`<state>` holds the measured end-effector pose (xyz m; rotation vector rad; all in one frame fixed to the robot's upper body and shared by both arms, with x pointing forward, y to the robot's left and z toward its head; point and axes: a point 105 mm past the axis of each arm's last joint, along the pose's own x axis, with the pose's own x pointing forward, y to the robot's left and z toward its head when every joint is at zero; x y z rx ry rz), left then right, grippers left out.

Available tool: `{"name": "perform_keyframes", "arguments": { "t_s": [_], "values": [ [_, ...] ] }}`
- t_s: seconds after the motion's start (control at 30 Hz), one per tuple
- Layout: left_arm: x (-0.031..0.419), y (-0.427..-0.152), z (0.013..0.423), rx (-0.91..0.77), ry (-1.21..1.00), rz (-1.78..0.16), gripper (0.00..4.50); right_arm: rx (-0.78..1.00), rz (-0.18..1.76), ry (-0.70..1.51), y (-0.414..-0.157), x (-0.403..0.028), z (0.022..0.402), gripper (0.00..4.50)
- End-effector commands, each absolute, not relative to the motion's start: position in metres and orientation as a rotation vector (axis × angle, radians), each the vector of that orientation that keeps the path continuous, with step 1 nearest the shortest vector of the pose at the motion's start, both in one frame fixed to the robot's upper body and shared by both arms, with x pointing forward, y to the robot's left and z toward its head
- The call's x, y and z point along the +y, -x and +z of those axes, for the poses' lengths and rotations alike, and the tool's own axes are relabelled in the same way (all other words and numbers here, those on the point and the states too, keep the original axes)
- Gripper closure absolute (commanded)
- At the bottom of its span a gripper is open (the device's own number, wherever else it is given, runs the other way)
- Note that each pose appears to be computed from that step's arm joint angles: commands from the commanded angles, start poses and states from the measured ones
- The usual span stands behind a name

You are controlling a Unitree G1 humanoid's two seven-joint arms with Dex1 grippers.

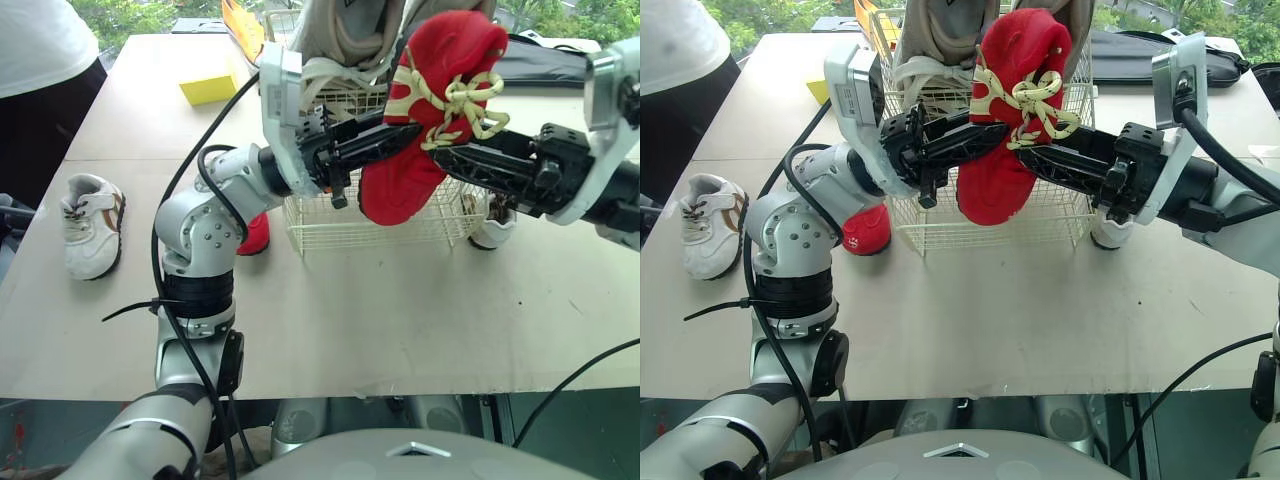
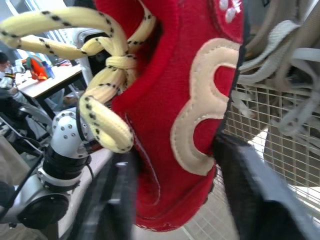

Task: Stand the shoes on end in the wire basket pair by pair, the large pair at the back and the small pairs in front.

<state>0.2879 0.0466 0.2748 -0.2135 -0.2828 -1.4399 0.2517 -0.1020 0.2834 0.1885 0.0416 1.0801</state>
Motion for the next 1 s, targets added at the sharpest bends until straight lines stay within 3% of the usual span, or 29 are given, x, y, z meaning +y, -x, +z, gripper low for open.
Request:
{"name": "perform_keyframes", "arguments": {
  "t_s": [0.03, 0.07, 0.17, 0.33, 0.53, 0.67, 1.0],
  "values": [
    [0.043, -0.276, 0.279, -0.310, 0.198, -1.500, 3.89, -0.017, 1.090, -0.192, -0.248, -0.099, 0.295, 4.00],
    [0.044, -0.276, 0.278, -0.287, 0.206, -1.509, 3.39, -0.024, 1.088, -0.187, -0.248, -0.098, 0.296, 4.44],
    [0.045, -0.274, 0.275, -0.269, 0.184, -1.502, 2.29, -0.041, 1.082, -0.181, -0.249, -0.098, 0.297, 4.50],
    [0.059, -0.278, 0.277, -0.256, 0.165, -1.383, 0.05, -0.147, 1.017, -0.144, -0.253, -0.116, 0.308, 4.50],
    [0.090, -0.244, 0.267, -0.164, 0.129, -1.336, 0.05, -0.301, 0.907, -0.045, -0.253, -0.152, 0.331, 4.50],
    [0.101, -0.236, 0.259, -0.134, 0.079, -1.265, 0.05, -0.371, 0.806, 0.075, -0.264, -0.163, 0.338, 4.50],
    [0.112, -0.235, 0.255, -0.222, -0.012, -1.129, 0.05, -0.431, 0.718, 0.260, -0.297, -0.151, 0.303, 4.50]
  ]
}}
